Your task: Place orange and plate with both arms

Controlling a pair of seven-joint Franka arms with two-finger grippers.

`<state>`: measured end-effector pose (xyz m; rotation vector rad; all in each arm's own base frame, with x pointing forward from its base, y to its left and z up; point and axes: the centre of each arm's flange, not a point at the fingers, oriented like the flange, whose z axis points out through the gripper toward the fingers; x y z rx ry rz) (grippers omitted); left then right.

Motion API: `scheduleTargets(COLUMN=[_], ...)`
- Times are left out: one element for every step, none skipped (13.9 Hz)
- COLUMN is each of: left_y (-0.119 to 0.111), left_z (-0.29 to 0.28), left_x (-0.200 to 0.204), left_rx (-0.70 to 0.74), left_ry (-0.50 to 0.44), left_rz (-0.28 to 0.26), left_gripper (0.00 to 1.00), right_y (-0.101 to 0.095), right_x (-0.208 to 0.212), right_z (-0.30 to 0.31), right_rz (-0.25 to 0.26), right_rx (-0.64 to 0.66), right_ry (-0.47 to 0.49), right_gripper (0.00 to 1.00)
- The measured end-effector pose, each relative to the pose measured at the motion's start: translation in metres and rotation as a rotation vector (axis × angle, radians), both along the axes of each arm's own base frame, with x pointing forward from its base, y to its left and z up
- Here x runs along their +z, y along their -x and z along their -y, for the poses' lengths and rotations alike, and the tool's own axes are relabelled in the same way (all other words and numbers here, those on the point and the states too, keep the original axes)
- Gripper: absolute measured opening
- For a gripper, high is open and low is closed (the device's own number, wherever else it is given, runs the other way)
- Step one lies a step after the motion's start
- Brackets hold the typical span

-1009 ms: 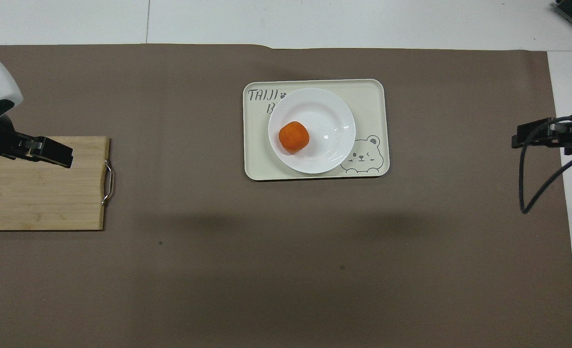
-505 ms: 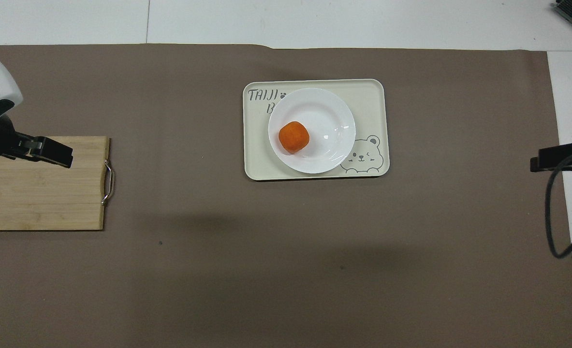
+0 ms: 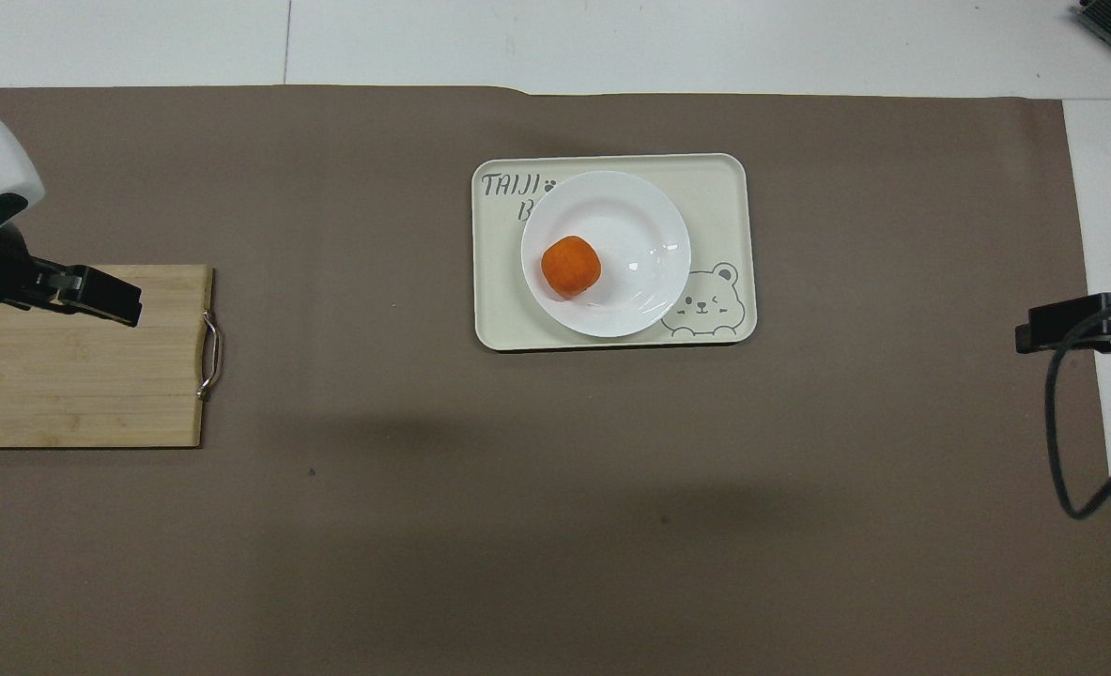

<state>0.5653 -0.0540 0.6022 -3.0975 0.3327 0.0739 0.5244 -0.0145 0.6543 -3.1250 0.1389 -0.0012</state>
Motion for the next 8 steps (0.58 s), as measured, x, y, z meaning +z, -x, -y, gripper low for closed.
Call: scheduleTargets(left_y=[0.0, 0.0, 0.0, 0.0, 0.0, 0.0, 0.0, 0.0], left_z=[0.0, 0.0, 0.0, 0.0, 0.0, 0.0, 0.0, 0.0], left_x=[0.0, 0.0, 0.0, 0.0, 0.0, 0.0, 0.0, 0.0], left_rx=[0.0, 0.0, 0.0, 0.0, 0.0, 0.0, 0.0, 0.0], left_ry=[0.0, 0.0, 0.0, 0.0, 0.0, 0.0, 0.0, 0.0], left_rz=[0.0, 0.0, 0.0, 0.0, 0.0, 0.0, 0.0, 0.0], left_gripper=[1.0, 1.0, 1.0, 1.0, 1.0, 1.0, 1.0, 1.0], right_y=[-0.003, -0.0048, -0.0049, -0.0048, -0.0047, -0.0047, -0.0047, -0.0048], right_x=[0.0001, -0.0004, -0.0007, -0.0009, -0.0012, -0.0014, -0.0012, -0.001], right_z=[-0.0003, -0.0007, -0.001, -0.0006, 0.0004, 0.0009, 0.0011, 0.0009], right_rz=[0.004, 0.007, 0.006, 0.005, 0.004, 0.003, 0.004, 0.005], right_rx=[0.002, 0.008, 0.018, 0.025, 0.033, 0.04, 0.043, 0.044], right_ry=[0.001, 0.002, 0.004, 0.017, 0.036, 0.044, 0.046, 0.046], right_gripper=[1.0, 1.0, 1.0, 1.0, 1.0, 1.0, 1.0, 1.0])
